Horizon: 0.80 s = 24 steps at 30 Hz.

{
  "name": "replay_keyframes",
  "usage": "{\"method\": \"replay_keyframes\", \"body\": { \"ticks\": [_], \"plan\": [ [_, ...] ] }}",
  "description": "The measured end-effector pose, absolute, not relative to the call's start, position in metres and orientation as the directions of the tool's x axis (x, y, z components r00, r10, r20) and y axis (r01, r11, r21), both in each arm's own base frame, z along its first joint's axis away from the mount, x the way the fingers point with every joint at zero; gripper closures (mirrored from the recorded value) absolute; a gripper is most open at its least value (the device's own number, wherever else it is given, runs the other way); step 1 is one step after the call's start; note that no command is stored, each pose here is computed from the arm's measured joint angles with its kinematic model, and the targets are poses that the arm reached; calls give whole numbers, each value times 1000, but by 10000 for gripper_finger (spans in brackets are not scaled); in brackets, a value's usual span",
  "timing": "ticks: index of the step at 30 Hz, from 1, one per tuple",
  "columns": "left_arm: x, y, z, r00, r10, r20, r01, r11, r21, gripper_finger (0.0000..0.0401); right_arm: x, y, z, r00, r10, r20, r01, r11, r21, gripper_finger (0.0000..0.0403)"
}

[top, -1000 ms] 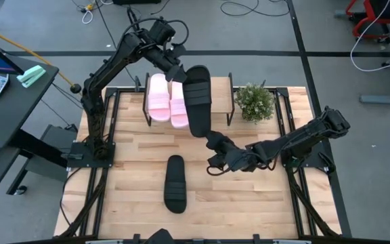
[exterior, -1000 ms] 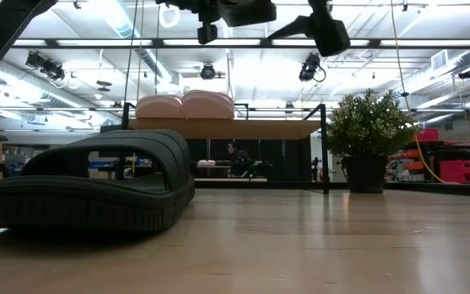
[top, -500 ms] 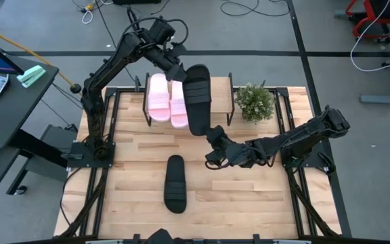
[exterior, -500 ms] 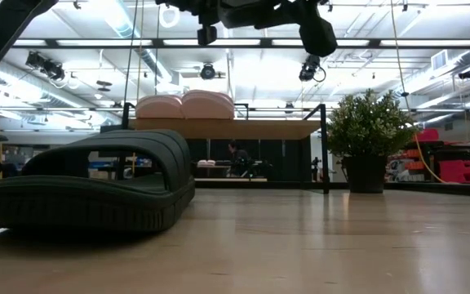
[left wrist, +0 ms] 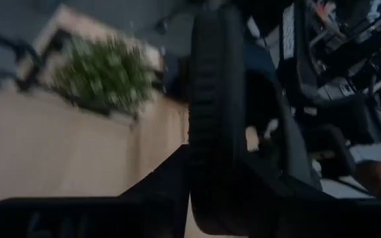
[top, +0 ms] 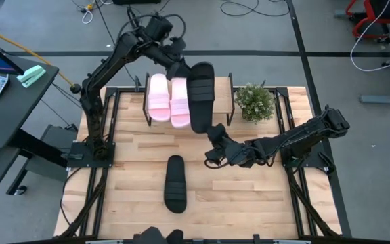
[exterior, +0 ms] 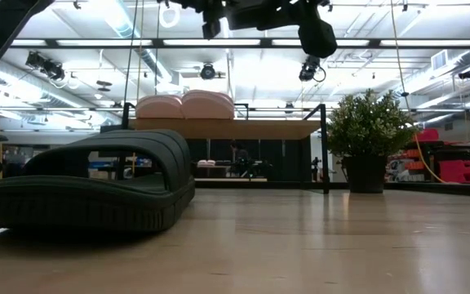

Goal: Pick and place slides into the shelf
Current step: Put the right black slide on the shelf

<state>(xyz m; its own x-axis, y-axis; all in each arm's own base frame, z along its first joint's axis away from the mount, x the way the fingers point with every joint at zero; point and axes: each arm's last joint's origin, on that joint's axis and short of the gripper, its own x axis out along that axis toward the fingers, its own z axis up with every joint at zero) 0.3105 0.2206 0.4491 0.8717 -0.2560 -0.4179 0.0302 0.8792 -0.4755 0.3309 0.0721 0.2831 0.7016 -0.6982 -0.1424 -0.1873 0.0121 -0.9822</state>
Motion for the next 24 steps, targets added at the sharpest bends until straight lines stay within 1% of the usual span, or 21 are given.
{"method": "replay_keyframes", "body": {
  "ticks": [6,11,14,19,22,24],
  "plan": [
    [293,227,473,926,-181,-331,32,912,-409,273,332,67,283,691,-708,-143,-185,18,-983,329],
    [274,217,493,943,-156,-292,40,929,-369,263,335,54,282,675,-723,-149,-188,26,-982,330],
    [262,206,505,952,-148,-269,49,938,-342,260,337,45,282,685,-711,-161,-192,37,-981,330],
    [246,183,524,959,-159,-234,85,951,-297,267,341,23,281,696,-694,-184,-164,96,-982,332],
    [240,168,531,955,-185,-232,126,960,-249,275,343,7,280,685,-702,-194,-161,114,-980,332],
    [236,157,533,949,-206,-239,154,963,-220,280,343,-2,280,693,-692,-204,-144,143,-979,332]
  ]
}}
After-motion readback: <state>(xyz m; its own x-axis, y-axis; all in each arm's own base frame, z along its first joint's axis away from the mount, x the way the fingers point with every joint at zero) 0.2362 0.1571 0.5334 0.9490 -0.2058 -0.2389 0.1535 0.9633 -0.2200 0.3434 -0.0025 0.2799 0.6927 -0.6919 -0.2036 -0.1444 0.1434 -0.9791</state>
